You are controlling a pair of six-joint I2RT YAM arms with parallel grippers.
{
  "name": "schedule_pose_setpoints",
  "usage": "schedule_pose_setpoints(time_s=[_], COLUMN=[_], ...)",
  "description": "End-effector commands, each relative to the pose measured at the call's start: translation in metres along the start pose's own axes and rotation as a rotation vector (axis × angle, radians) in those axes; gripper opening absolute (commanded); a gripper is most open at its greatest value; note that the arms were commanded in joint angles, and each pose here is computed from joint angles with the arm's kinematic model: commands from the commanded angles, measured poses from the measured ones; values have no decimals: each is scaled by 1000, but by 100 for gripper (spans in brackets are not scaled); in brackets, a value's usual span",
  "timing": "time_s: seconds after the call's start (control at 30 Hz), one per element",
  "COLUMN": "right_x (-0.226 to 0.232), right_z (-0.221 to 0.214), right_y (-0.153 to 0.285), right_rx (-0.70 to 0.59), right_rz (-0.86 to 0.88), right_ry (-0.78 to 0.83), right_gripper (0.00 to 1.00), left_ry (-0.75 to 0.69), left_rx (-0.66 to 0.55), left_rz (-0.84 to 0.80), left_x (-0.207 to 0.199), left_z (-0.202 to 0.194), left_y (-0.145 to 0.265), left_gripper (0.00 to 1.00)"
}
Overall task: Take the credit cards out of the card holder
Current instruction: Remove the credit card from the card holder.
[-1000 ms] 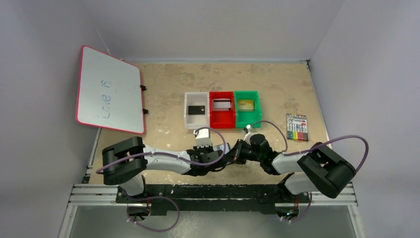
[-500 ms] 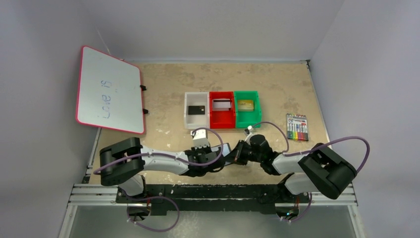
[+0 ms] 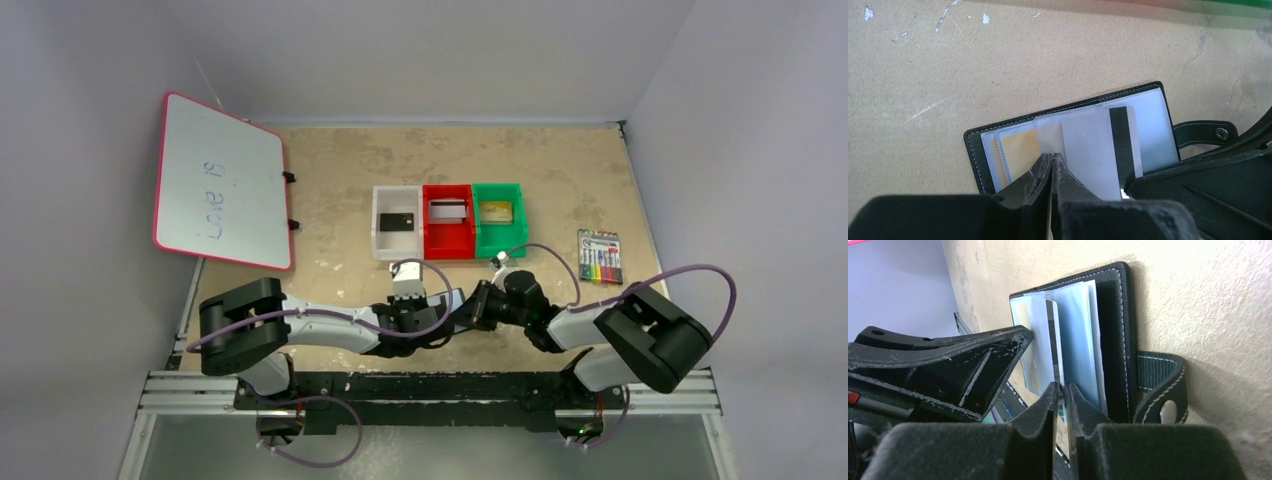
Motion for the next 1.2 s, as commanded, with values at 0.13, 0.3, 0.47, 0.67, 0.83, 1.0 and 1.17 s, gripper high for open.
schedule_pose_setpoints(time_s=[0.13,0.3,0.47,0.67,0.83,1.0,1.17], right_x=[11,11,10,14,38,64,90], right_z=[6,8,12,15,23,36,56], right_y=[-9,-5,11,31,54,84,110], right_rx=[2,-50,-150,-216,-326,-490,-721], right_rz=[114,78,-42,-109,-53,-32,34], right_ry=[-16,-14,16,78,176,327,626], right_gripper=[12,0,0,0,0,0,0], left_ry=[-153,-150,-146,-135,-109,-31,7], left_rx=[131,119,113,95,71,8,-82], left_rz=[70,98,125,127,100,26,-12], left_x=[23,26,30,28,24,11,-2], left_z=[-25,-23,-24,-21,-12,10,48], left_y=[0,1,0,1,6,18,40], left_gripper=[1,1,1,0,1,9,20])
Point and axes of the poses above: each gripper's point midway between its finger pads, its own y axis back along the fingers, its own x axis along the line the jaws close on, z = x × y, the point moved 10 cm from there along y, back along the fingers, and after that the axes turned 5 degrees about -y, right-handed, at the moved point
